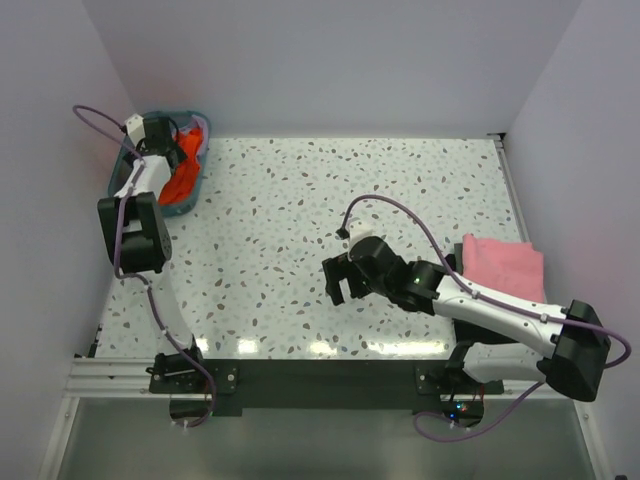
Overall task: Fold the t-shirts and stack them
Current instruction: Grab the tshirt from the pile, then move the tshirt to the center of the board, then flatten the tshirt out
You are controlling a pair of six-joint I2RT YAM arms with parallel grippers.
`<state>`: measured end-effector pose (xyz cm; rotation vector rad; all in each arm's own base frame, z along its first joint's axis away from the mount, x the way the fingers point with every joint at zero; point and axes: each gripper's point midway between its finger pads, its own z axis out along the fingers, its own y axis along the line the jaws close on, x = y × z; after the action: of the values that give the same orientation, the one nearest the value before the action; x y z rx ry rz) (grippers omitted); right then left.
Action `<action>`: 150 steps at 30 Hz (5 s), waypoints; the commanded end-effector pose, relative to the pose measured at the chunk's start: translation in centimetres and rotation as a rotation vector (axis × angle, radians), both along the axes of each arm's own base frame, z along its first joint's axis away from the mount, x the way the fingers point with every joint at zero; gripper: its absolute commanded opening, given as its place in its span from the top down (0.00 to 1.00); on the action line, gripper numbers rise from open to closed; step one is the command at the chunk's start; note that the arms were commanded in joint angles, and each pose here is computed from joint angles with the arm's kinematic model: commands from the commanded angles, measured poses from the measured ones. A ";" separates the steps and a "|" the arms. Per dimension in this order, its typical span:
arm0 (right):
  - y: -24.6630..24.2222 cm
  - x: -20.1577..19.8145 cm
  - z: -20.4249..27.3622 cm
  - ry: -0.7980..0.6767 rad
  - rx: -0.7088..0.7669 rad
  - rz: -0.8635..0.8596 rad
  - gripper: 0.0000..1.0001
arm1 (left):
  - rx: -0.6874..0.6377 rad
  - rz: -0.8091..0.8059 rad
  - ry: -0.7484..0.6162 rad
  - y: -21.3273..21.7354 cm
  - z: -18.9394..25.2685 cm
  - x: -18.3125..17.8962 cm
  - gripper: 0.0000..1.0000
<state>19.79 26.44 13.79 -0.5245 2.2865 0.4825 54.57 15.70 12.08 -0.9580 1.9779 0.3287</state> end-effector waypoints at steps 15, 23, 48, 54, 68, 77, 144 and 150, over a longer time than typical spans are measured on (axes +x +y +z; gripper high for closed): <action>1.9 0.3 -0.4 0.008 0.002 0.053 0.01 | -0.056 -0.003 -0.069 2.9 -1.4 3.9 0.88; 1.9 0.3 -0.2 0.005 0.013 0.053 0.01 | 0.019 -0.063 -0.225 2.9 8.5 4.9 1.00; 1.5 1.3 4.5 -0.101 0.093 0.006 0.01 | 0.273 -0.469 -0.934 -12.0 46.3 -7.1 1.00; -0.6 1.3 6.8 -0.157 0.128 -0.062 0.01 | 0.231 -0.622 -1.081 -19.8 51.2 -13.5 1.00; -6.8 3.3 7.4 -0.248 0.010 -0.367 0.01 | -0.465 -0.915 -0.564 -31.1 19.9 -5.7 0.29; -3.2 5.0 3.9 -0.166 -0.035 -0.305 0.01 | -0.409 -0.644 -0.227 -27.8 6.9 -13.5 0.38; 2.0 20.1 7.1 -0.286 -0.183 -0.454 1.00 | -0.581 -0.744 0.027 -29.2 -7.8 -26.1 0.45; -1.4 21.5 8.1 -0.274 -0.164 -0.509 1.00 | -0.564 -0.722 0.080 -31.1 -8.8 -24.8 0.55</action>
<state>41.66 25.65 21.72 -0.0473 2.0943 -0.0204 27.70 -14.54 2.42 -0.4822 2.4356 -0.6494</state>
